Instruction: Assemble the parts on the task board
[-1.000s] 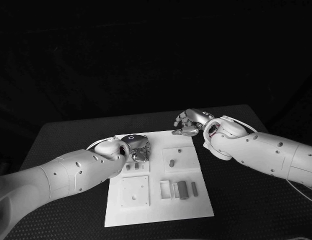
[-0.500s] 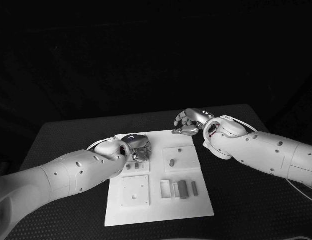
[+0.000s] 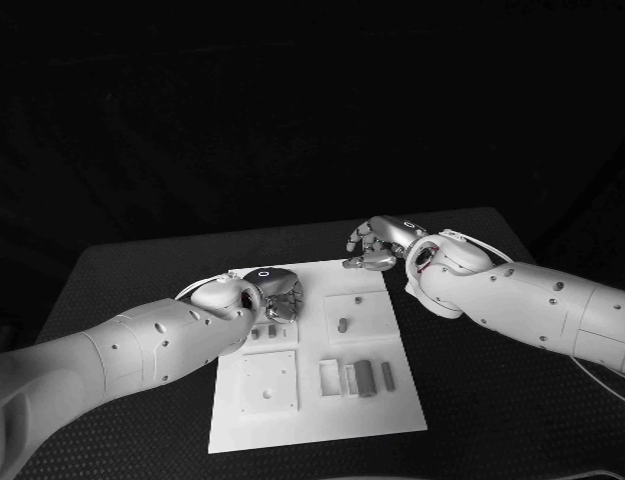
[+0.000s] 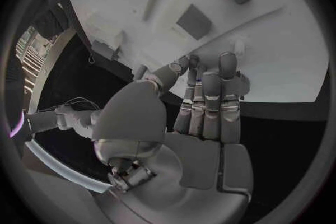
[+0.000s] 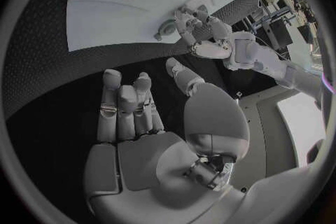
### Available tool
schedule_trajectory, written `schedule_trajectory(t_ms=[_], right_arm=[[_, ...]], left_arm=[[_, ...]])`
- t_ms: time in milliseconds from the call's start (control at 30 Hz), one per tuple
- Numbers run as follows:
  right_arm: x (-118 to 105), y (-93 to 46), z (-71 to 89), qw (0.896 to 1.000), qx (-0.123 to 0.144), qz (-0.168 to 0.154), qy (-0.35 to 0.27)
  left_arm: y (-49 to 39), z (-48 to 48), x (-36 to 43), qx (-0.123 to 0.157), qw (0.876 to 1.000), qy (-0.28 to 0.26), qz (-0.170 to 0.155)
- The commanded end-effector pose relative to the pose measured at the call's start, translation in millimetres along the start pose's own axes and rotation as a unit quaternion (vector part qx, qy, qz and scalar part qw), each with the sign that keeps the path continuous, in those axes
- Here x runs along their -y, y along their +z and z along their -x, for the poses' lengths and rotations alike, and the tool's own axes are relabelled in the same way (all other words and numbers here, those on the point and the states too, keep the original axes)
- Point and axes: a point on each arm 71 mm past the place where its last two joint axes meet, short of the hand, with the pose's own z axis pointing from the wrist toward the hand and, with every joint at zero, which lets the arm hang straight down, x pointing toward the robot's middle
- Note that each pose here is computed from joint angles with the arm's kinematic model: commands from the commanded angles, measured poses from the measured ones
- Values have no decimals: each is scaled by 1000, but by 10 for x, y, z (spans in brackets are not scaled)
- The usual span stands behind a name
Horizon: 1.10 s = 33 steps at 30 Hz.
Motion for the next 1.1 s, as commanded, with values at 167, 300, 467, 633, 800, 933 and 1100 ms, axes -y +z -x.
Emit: schedule_trajectory(t_ms=[167,300,467,633,800,933,1100], right_arm=[[-17,3,-5,1000,-4,5,-2],[-15,3,-5,1000,-4,5,-2],[-12,2,-4,1000,-4,5,-2],[-15,3,-5,1000,-4,5,-2],[-14,5,-5,1000,-4,5,-2],[-12,4,-5,1000,-4,5,-2],[-14,4,-5,1000,-4,5,-2]], left_arm=[[-1,-76,-23,-17,1000,13,11],[-2,-95,-38,-31,999,21,18],[-8,-99,-50,-33,999,28,18],[-5,-91,-41,-27,999,34,13],[-9,-97,-36,-31,999,41,9],[-18,-102,-44,-33,999,41,7],[-25,-107,-51,-32,999,43,6]])
